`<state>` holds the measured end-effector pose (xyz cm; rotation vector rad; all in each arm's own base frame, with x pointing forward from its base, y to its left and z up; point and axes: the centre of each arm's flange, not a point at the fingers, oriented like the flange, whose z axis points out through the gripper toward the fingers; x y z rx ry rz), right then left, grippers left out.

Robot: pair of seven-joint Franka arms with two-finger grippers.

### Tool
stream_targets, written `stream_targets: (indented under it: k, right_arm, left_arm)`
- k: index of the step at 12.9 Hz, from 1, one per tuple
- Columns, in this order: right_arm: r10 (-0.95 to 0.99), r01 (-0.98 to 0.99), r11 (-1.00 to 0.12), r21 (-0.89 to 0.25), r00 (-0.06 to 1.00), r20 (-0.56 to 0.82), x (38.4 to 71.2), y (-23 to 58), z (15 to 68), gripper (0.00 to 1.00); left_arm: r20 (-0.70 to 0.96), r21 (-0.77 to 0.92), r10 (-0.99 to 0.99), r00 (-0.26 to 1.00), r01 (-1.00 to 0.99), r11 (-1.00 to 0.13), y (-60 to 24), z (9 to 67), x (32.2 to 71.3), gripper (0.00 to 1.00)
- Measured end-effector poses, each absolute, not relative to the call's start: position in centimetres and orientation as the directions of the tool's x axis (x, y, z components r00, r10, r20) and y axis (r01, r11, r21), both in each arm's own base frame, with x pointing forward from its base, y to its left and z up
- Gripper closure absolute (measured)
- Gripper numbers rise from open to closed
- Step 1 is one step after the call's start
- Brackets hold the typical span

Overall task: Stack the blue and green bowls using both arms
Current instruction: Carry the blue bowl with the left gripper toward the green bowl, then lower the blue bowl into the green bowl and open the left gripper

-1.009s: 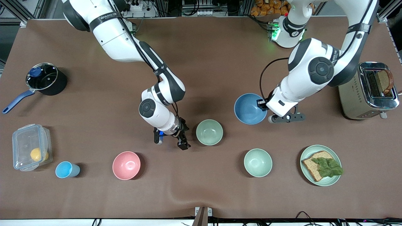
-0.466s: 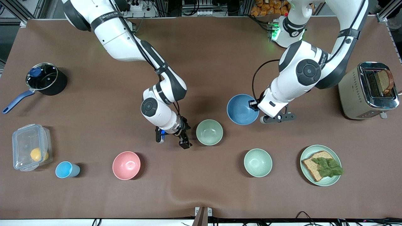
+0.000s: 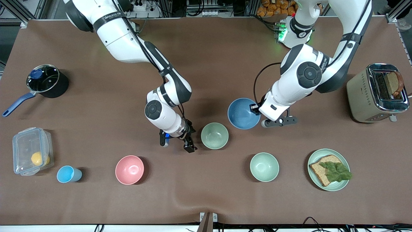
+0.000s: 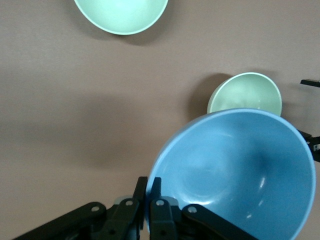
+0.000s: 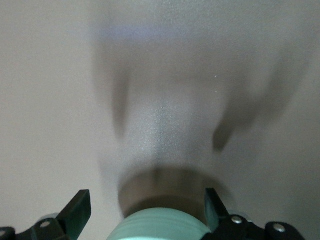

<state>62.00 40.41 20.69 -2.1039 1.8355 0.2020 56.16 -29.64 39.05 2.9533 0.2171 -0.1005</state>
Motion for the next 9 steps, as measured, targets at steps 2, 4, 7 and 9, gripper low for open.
stream_targets:
  k: [2, 4, 7, 9]
  right_arm:
    - [-0.933, -0.981, -0.107, -0.160, 0.155, -0.325, 62.0, 40.4, 20.7, 0.00]
    - [-0.933, -0.981, -0.107, -0.160, 0.155, -0.325, 62.0, 40.4, 20.7, 0.00]
    - [-0.933, -0.981, -0.107, -0.160, 0.155, -0.325, 62.0, 40.4, 20.7, 0.00]
    - [-0.933, -0.981, -0.106, -0.160, 0.154, -0.324, 62.0, 40.3, 20.7, 0.00]
  left_arm:
    - [-0.073, 0.187, 0.144, 0.987, 0.155, -0.970, -30.5, 38.5, 56.2, 0.94]
    - [-0.073, 0.195, 0.140, 0.987, 0.152, -0.969, -31.0, 37.9, 56.2, 0.94]
    - [-0.068, 0.211, 0.138, 0.988, 0.149, -0.966, -31.5, 37.1, 56.3, 0.94]
    - [-0.064, 0.220, 0.137, 0.988, 0.148, -0.964, -31.8, 36.8, 56.5, 0.94]
